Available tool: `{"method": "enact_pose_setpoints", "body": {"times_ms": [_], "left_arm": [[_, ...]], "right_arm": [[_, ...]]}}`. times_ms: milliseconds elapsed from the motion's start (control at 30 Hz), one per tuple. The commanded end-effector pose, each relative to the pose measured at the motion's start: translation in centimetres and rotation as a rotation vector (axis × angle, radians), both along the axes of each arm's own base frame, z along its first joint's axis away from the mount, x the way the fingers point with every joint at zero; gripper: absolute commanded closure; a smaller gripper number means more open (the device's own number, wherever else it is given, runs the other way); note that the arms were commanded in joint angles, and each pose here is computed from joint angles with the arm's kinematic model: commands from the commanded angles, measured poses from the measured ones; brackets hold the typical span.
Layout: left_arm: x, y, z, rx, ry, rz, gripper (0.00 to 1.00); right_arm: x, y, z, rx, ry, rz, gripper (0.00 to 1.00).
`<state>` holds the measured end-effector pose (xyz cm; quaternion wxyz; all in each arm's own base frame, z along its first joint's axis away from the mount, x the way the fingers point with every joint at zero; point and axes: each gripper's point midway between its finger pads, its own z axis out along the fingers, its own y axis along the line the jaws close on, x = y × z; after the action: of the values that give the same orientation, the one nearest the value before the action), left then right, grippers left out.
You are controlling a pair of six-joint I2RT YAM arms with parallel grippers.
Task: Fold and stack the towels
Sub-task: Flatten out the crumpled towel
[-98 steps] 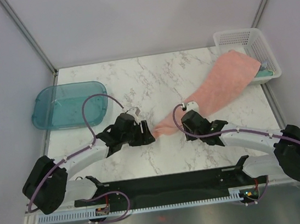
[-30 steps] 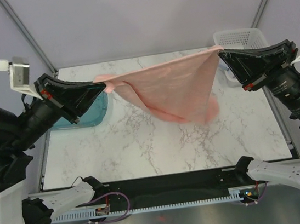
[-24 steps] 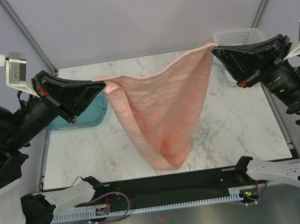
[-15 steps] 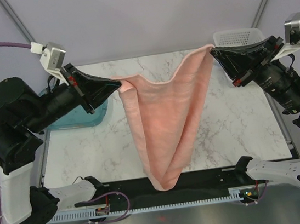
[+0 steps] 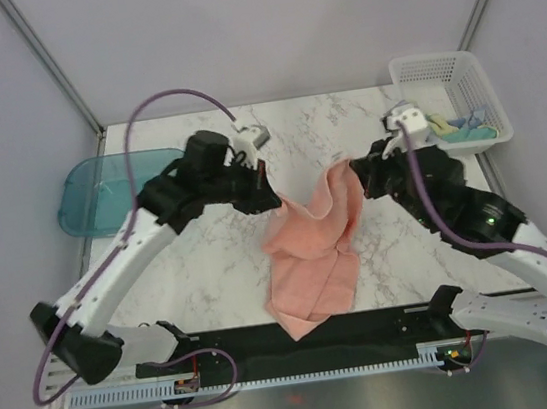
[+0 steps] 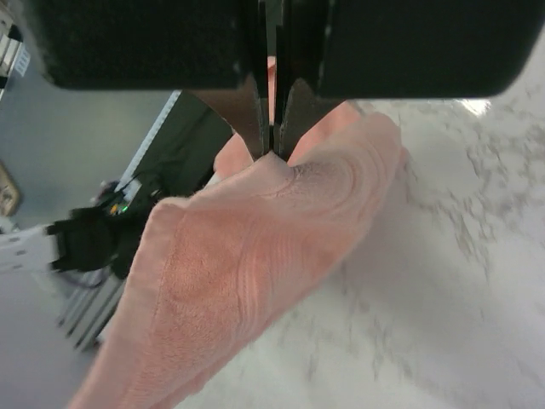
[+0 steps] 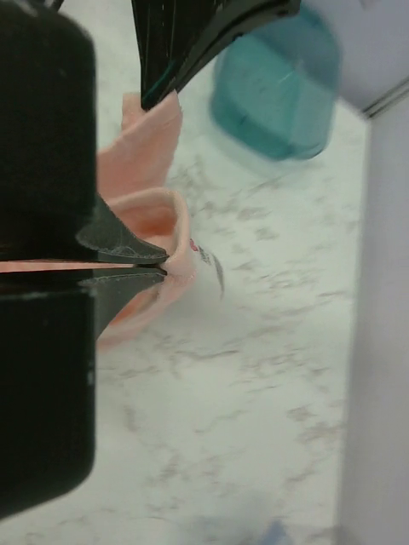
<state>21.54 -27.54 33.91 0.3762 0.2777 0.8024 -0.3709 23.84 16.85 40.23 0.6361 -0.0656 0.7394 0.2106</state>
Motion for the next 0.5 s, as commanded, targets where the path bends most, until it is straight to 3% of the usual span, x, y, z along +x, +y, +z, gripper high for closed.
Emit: {"method": "enact_pose_setpoints", "body": {"times_ms": [0,33,167,267,333,367,400,467], "left_arm": [[0.8,-0.8,-11.0,0.153,0.235,-0.022,0.98],[3.8,-2.5,-12.3,0.119,0.19,-0.024,0.98],[8.4,-2.5,-19.0,0.192,0.311,0.012,0.98],[12.3,-1.8,-21.0,0.203,0.35,0.073,0.98],[14.4,-1.4,-22.2,0.211,0.344,0.078,0.91],[15.0,-1.4,-22.3,0.213,0.335,0.083,0.84],[15.8,-1.3,-22.1,0.219,0.31,0.097,0.71],[16.8,-1.5,-21.4,0.203,0.255,0.095,0.6]], "right_arm": [[1.2,0.1,-8.5,-0.015,0.21,-0.129,1.0],[1.6,0.1,-11.3,-0.06,0.256,-0.152,1.0],[5.1,-0.9,-17.5,-0.172,0.375,-0.265,1.0],[8.4,-2.4,-20.6,-0.123,0.466,-0.282,1.0],[10.1,-3.4,-21.5,-0.093,0.488,-0.283,1.0],[10.7,-3.4,-22.5,-0.101,0.513,-0.278,1.0],[11.4,-3.4,-22.5,-0.092,0.511,-0.275,1.0],[12.2,-3.6,-23.6,-0.095,0.535,-0.262,1.0]]}}
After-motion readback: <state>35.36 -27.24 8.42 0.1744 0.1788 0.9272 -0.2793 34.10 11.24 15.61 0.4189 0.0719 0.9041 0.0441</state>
